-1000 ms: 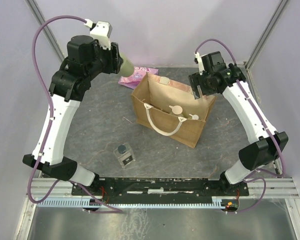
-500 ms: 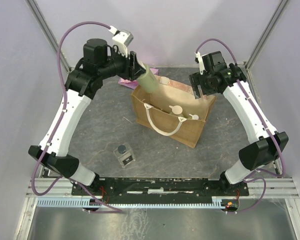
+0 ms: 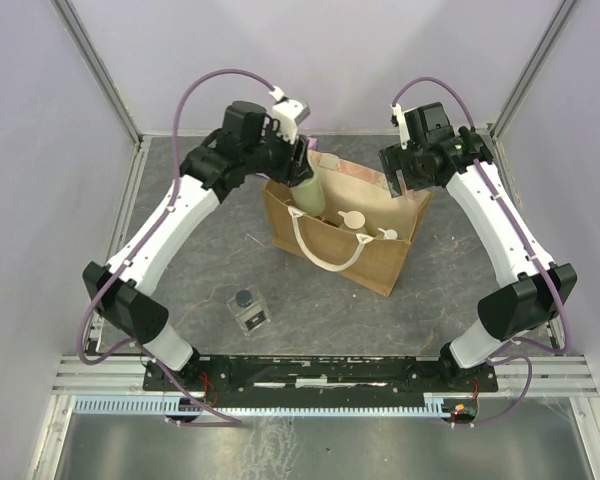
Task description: Place the personal care products into the canvas bag
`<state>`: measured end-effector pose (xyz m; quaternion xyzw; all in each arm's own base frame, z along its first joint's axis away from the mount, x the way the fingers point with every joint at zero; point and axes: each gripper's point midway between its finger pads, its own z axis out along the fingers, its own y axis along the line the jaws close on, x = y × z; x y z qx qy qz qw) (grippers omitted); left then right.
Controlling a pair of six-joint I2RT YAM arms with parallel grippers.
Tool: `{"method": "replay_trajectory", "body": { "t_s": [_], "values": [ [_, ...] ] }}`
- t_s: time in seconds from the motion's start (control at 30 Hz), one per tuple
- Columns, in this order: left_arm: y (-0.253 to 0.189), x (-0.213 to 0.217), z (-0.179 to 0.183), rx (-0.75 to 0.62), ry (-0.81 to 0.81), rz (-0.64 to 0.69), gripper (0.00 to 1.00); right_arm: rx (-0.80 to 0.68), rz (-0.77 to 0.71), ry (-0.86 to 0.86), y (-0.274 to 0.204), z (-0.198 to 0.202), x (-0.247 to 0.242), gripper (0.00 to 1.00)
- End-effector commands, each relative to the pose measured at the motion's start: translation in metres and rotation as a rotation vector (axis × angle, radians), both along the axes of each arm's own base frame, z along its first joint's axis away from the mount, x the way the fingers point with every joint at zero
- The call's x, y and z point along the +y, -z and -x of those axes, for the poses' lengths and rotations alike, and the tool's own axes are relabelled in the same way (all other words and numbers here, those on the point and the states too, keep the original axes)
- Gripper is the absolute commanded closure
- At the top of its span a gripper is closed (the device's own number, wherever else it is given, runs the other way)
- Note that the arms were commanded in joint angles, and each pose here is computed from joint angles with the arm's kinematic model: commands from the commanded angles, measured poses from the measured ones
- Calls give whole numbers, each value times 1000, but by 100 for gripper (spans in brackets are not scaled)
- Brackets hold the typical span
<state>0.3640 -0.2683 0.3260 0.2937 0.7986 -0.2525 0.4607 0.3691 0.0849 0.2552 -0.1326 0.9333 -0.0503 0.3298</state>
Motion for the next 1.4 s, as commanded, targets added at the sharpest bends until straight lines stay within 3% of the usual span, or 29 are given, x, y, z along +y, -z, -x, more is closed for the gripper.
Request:
{"method": "replay_trajectory", "body": {
  "t_s": [0.0, 0.4, 0.97, 1.2, 1.37],
  "values": [
    [-29, -26, -16, -201, 40, -43, 97, -26, 14, 27, -5, -1, -6, 4],
    [27, -7, -40, -165, -110, -253, 97, -14, 33, 36, -1, 0, -10, 4],
    [90, -20, -43, -69, -76, -241, 97, 3, 43, 26, 4, -1, -10, 4],
    [112, -15, -39, -11, -84, -233, 82, 13, 39, 20, 7, 0, -9, 3],
    [113, -7, -36, -1, -105, -210, 63, 23, 41, 15, 9, 1, -8, 3]
  ]
}}
